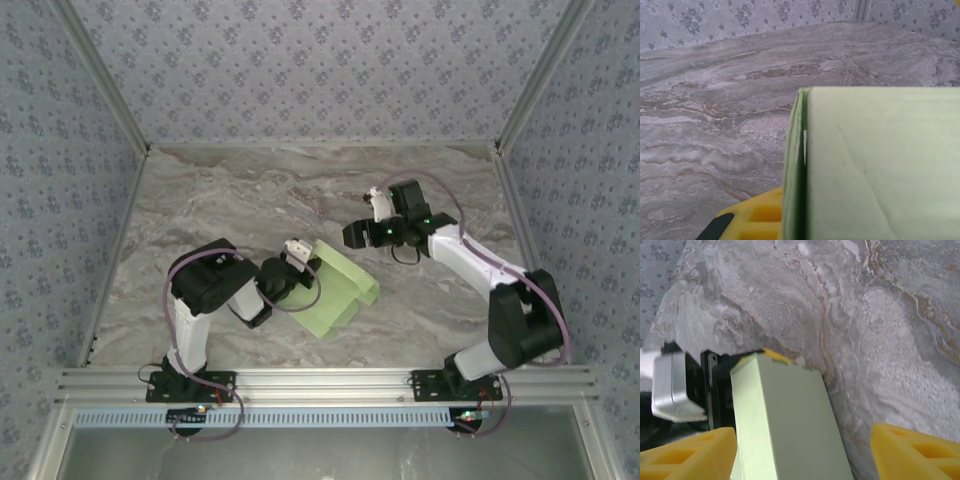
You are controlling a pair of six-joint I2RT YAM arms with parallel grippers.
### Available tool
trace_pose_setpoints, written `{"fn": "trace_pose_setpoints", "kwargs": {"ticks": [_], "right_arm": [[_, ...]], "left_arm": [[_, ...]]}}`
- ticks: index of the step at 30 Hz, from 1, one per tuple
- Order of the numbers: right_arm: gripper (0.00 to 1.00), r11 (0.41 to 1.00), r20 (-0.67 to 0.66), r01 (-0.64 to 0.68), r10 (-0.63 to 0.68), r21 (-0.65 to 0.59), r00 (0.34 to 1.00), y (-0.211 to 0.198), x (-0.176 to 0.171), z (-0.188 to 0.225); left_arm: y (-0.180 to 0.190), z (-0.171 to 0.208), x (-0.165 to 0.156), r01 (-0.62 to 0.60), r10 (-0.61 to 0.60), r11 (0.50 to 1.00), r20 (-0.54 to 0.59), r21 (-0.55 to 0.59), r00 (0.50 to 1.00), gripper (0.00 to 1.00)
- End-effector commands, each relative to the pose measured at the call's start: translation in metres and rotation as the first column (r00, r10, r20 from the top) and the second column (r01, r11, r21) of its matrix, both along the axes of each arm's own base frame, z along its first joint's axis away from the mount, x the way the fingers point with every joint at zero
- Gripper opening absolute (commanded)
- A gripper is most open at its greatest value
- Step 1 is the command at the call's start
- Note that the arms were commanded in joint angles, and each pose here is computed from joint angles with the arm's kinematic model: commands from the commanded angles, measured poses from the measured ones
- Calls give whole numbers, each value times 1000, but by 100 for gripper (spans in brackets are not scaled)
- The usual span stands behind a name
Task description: Fold the paper box
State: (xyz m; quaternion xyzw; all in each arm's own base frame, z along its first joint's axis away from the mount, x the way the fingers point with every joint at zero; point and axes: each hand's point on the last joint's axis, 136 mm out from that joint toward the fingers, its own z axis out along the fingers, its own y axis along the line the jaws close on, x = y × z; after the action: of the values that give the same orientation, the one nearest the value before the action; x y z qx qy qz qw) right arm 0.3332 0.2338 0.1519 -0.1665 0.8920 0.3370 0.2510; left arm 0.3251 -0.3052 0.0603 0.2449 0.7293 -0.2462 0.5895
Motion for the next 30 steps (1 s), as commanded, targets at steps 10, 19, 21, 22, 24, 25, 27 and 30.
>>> {"fn": "trace_pose_setpoints", "kwargs": {"ticks": [10,19,21,22,24,25,27,30], "right_arm": [[68,999,-219,-25,20,-22,975,39,17,-45],[66,992,-269,-38,5,-119,963,37,7,-82],[66,990,-268,-44,7,-131,963,37,5,-83],[65,989,-263,-47,8,-141,965,37,4,-83],[65,985,-248,-53,10,-165,969,35,1,-81],[65,984,-240,-54,12,-172,971,35,1,-81],[65,982,-232,-54,11,-180,973,34,-1,-80],[65,981,-228,-48,4,-189,974,32,-2,-82]], "left_arm": [[-4,-25,-6,28,-25,999,-99,32,995,16],[2,-2,-5,5,-5,1000,-43,1,999,20],[3,5,-5,6,-6,1000,-28,-3,1000,20],[4,6,-5,4,-4,1000,-22,0,1000,21],[6,14,-3,-10,10,1000,-2,-8,1000,22],[7,16,-3,-16,16,1000,3,-11,1000,22],[8,22,-4,-18,19,1000,13,-22,1000,24],[8,25,-4,-13,14,1000,25,-20,1000,26]]}}
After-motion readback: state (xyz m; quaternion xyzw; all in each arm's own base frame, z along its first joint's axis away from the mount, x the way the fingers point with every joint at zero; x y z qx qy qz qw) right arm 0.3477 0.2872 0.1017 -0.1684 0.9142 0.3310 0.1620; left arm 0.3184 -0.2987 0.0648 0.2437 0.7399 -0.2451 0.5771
